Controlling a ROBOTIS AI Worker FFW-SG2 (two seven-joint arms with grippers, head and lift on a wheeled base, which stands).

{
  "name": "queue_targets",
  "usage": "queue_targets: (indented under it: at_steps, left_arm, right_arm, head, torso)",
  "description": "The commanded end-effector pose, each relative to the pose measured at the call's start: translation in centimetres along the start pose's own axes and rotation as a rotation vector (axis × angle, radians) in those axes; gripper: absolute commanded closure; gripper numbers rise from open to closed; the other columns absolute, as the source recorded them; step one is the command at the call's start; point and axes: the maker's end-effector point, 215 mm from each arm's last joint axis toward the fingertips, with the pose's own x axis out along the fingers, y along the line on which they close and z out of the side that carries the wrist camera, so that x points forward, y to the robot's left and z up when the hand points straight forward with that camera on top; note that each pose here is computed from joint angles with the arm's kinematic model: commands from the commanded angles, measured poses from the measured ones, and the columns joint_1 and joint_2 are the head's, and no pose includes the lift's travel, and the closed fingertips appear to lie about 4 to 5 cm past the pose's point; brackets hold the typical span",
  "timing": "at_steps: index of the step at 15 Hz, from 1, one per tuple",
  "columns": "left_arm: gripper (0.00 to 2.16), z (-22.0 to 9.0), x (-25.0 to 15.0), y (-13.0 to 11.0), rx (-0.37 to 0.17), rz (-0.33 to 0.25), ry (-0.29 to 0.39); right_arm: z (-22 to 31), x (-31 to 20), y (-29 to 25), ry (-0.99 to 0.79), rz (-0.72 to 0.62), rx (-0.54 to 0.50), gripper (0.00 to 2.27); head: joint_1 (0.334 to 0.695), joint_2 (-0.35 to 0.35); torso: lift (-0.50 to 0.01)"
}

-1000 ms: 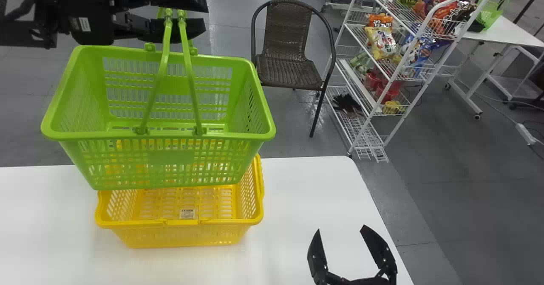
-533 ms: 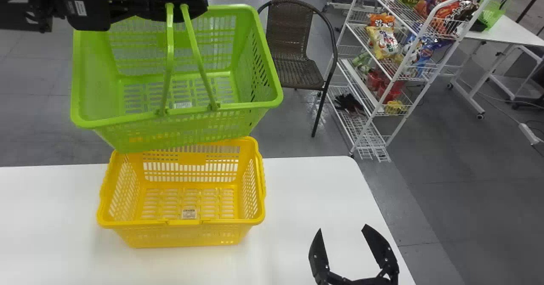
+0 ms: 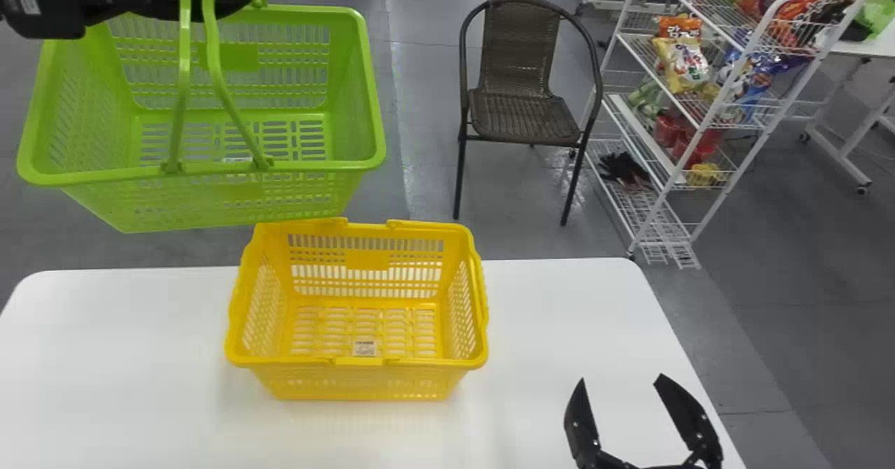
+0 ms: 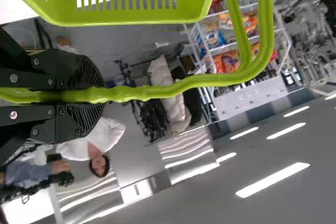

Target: Grasp handle with right gripper to insert into left gripper then lift and swing left to center

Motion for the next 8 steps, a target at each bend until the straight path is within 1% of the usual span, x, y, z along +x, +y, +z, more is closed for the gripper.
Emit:
queue_targets:
  at_steps: [1,2,5,6,7,8]
  left_arm:
    - [2.13,1.2,-5.5,1.5,-0.005,0.056,-0.063]
    - [2.13,1.6,-7.8,1.9,-0.008,0.075,-0.090]
    - [2.13,1.4,-13.8,3.3,-0.031,0.099,-0.157]
    - [2.13,1.2,-16.0,3.9,-0.044,0.099,-0.193]
    - [2.13,0.9,-17.8,4.2,-0.043,0.100,-0.222]
    - [2.13,0.2,-20.0,4.7,-0.038,0.108,-0.250]
  right_arm:
    - [0.0,0.0,0.0,0.000,0.000,0.000,0.04]
    - [0.1,0.1,0.1,-0.002,0.007,0.001,0.04]
    - [0.1,0.1,-0.1,0.000,0.005,-0.002,0.04]
    - [0.0,0.1,-0.2,0.003,0.003,-0.003,0.04]
    - [-0.1,0.1,-0.6,0.005,-0.003,-0.006,0.04]
    - [0.0,0.2,-0.7,0.005,-0.005,-0.007,0.04]
  head:
    - [0.695,-0.067]
    - [0.695,-0.040]
    - [0.695,0.028]
    - [0.695,0.049]
    - [0.695,0.069]
    - [0.695,0.106]
  torso:
    - [0.000]
    - [0.000]
    - [0.000]
    - [0.000]
    - [0.000]
    - [0.000]
